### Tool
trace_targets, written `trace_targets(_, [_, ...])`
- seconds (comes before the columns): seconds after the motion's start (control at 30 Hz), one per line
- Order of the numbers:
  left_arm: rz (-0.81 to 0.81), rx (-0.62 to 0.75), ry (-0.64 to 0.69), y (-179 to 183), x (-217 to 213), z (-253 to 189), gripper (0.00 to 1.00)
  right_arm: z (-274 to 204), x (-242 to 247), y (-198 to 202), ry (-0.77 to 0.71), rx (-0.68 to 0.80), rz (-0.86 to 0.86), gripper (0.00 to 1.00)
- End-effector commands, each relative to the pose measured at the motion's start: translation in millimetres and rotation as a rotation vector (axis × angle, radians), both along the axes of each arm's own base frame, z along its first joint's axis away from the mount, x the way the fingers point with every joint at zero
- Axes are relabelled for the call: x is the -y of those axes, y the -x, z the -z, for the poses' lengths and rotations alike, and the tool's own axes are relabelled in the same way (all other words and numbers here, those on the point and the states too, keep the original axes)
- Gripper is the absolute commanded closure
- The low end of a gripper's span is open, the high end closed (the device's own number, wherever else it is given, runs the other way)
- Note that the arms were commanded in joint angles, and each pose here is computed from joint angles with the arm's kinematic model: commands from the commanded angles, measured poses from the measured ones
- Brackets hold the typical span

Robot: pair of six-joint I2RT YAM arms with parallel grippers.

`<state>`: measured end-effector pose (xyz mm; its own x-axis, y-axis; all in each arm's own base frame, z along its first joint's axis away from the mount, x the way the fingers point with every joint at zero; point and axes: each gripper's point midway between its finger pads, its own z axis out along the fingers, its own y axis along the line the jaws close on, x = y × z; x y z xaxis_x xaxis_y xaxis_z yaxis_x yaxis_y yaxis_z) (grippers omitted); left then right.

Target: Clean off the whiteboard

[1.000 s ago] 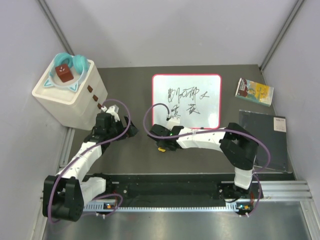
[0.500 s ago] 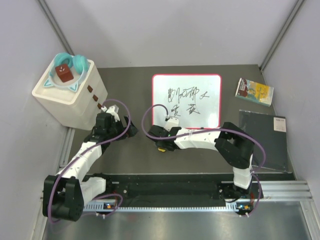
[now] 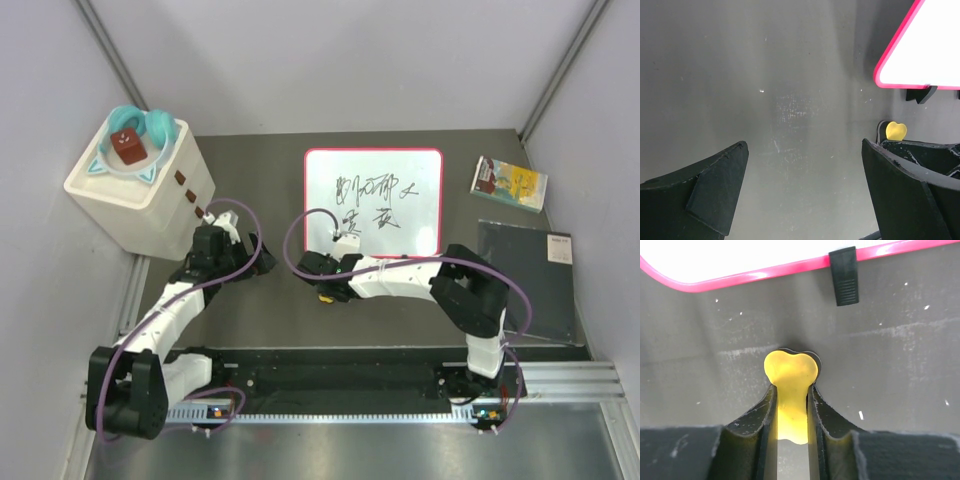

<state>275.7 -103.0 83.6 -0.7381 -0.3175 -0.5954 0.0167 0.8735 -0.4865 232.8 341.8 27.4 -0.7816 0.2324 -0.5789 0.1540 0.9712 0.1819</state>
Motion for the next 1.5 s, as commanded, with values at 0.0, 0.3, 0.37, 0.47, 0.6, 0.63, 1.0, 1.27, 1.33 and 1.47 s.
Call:
trace_targets(0.0, [0.001, 0.028, 0.012, -6.1, 0.8, -4.0, 0.01, -12.1, 11.1, 0.0, 0.047, 0.039, -0.012, 0.95])
trace_targets(0.3, [0.086, 0.07, 0.063, -5.7, 15.5, -13.8, 0.01, -61.7, 27.4, 11.4, 0.049, 0.144, -0.072, 1.0])
trace_targets(0.37, [0.089, 0.085, 0.069, -8.5, 16.5, -17.9, 0.01, -85.1, 37.3, 13.1, 0.021, 0.194, -0.091, 1.0])
trace_targets(0.47, [0.084, 0.096, 0.093, -12.2, 19.2, -23.0, 0.01, -102.1, 56.3, 12.6, -0.004, 0.265, -0.098, 1.0])
trace_targets(0.6, [0.123, 0.213, 0.188, -25.1, 34.3, -45.2, 0.01, -131.7, 93.8, 2.1, -0.067, 0.33, -0.072, 1.0])
trace_targets(0.63, [0.143, 0.229, 0.212, -24.1, 38.6, -46.0, 0.01, -128.9, 103.2, 1.6, -0.055, 0.336, -0.069, 1.0])
trace_targets(1.0, [0.35, 0.391, 0.52, -53.6, 85.2, -58.5, 0.04, -150.6, 156.4, -26.8, -0.04, 0.429, -0.02, 1.0])
trace_targets(1.27, [0.37, 0.395, 0.673, -80.5, 98.4, -44.1, 0.14, -138.7, 156.8, -50.1, -0.118, 0.4, -0.059, 1.0])
trace_targets(1.33, [0.39, 0.398, 0.691, -88.4, 101.6, -43.3, 0.19, -135.5, 155.0, -53.8, -0.136, 0.389, -0.084, 1.0])
trace_targets(1.47, [0.406, 0.42, 0.706, -94.8, 105.0, -43.1, 0.23, -136.9, 158.5, -67.6, -0.139, 0.4, -0.074, 1.0])
